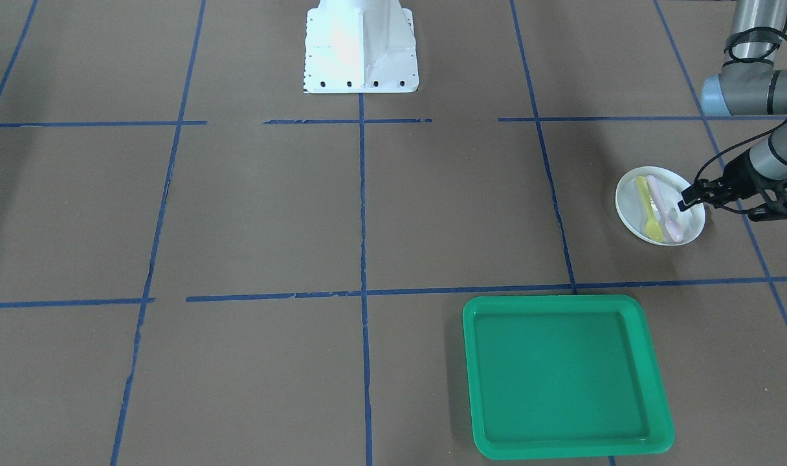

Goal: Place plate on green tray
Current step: 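Lower the left gripper to the white plate's rim and grasp it, then lift the white plate with spoons and carry it toward the green tray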

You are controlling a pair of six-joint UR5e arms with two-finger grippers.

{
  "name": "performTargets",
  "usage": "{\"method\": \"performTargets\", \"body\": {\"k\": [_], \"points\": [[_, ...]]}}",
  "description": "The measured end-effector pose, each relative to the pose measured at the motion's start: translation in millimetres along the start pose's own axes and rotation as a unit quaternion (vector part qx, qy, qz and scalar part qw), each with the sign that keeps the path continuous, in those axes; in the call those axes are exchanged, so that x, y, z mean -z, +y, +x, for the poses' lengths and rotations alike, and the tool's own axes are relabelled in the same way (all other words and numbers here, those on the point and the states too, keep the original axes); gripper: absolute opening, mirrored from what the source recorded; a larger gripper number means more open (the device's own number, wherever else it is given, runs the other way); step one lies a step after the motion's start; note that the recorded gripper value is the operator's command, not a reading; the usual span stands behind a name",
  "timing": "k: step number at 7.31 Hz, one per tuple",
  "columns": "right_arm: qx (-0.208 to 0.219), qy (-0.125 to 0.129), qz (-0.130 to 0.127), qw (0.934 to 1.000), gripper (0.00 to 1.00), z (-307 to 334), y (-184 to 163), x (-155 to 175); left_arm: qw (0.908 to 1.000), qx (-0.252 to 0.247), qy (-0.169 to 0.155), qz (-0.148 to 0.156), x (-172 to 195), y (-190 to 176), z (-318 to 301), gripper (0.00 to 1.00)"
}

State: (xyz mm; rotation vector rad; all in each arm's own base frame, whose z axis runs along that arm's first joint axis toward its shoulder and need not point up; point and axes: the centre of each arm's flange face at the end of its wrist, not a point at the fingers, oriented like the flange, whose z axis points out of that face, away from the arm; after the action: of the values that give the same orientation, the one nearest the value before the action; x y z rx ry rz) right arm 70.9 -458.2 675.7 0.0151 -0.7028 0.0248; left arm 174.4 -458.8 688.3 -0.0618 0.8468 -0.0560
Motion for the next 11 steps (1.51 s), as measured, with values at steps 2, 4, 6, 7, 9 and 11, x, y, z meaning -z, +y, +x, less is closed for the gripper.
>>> {"method": "performTargets", "body": {"k": [2,4,6,7,9,11], "points": [[0.0,0.0,0.0,1.0,1.0,-0.1,-0.1,0.1,1.0,-0.001,0.001,0.001,0.9,-0.1,1.4,0.0],[0.0,0.0,0.0,1.0,1.0,-0.1,0.0,0.1,1.0,-0.002,0.004,0.002,3.7,4.2,-1.0,0.0],[0.0,0.0,0.0,1.0,1.0,-0.1,0.0,0.1,0.9996,-0.019,0.022,-0.006,15.0,19.6,-4.2,0.0],[0.0,0.0,0.0,1.0,1.0,-0.1,0.0,0.1,0.9979,-0.034,0.051,-0.023,27.3,32.6,-10.9,0.0],[0.0,0.0,0.0,1.0,1.0,-0.1,0.0,0.1,0.9911,-0.034,0.123,-0.038,62.8,38.7,-29.1,0.0],[0.0,0.0,0.0,1.0,1.0,0.0,0.0,0.0,0.9845,-0.011,0.169,-0.045,89.8,30.9,-36.7,0.0]]}}
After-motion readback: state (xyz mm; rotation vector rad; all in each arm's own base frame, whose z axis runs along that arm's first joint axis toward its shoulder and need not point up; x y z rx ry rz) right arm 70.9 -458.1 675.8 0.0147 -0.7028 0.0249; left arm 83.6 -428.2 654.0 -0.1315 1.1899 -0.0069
